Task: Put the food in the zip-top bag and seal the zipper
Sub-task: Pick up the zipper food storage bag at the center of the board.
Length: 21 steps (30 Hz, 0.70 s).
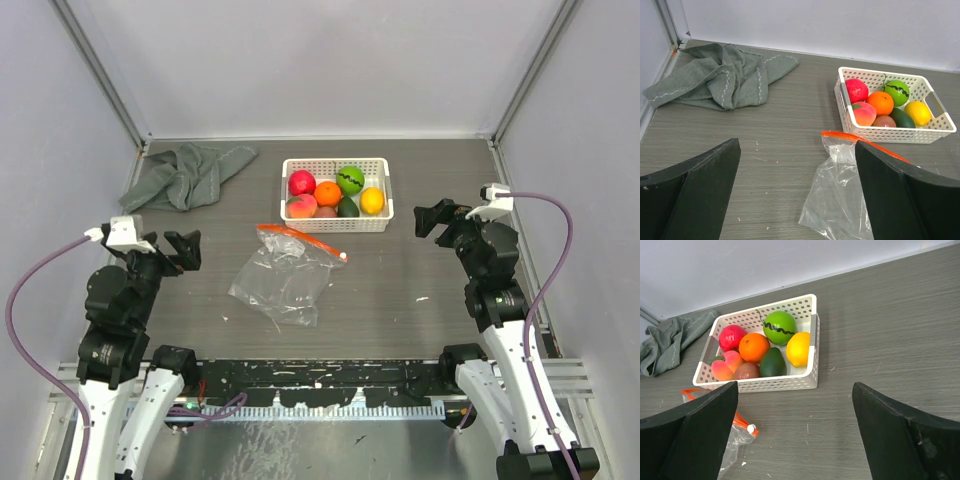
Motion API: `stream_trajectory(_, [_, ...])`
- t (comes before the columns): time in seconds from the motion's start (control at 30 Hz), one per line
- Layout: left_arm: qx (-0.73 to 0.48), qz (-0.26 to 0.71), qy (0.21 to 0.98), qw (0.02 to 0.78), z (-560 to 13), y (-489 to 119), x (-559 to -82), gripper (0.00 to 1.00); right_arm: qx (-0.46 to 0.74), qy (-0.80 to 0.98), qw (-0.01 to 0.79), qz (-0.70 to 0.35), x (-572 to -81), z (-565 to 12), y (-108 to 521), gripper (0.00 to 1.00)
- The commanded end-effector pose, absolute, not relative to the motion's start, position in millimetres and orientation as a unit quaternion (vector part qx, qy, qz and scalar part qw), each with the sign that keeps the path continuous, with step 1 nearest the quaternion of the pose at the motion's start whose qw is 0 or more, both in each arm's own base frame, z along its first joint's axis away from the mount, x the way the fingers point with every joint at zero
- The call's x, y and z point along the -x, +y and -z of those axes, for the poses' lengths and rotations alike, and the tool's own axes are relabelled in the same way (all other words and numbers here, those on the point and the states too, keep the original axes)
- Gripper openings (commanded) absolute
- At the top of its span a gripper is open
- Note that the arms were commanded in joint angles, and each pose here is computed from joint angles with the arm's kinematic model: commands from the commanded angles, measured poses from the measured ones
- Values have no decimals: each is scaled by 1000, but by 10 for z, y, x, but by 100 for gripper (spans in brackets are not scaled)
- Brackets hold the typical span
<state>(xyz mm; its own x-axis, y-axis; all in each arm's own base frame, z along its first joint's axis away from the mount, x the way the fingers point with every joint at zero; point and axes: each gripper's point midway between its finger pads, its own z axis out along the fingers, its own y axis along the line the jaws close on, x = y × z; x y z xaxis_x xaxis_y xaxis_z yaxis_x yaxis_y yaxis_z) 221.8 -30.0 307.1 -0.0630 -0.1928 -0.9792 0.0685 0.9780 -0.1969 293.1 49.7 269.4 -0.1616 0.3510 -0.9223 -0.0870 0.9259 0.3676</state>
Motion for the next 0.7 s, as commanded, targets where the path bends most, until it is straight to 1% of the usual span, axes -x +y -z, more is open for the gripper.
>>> stream_trajectory(0.0, [40, 113, 716, 688, -3152, -361, -2241, 98, -73, 716, 669, -186, -2944, -2920, 553, 100])
stream_trajectory(0.13, [38, 130, 718, 682, -3178, -423, -2238, 98, -65, 712, 669, -202, -2945, -2938, 615, 100])
stream_trajectory(0.27, [45, 157, 732, 661, -3133, -507, -2241, 98, -51, 717, 660, -220, -2958, -2900, 703, 100])
stream_trajectory(0.43, [65, 196, 772, 601, -2904, -648, -2260, 98, -20, 730, 633, -256, -2994, -2796, 885, 100])
stream_trajectory(0.67, [84, 280, 809, 510, -2568, -983, -2313, 98, 38, 746, 578, -328, -3007, -2605, 1237, 100])
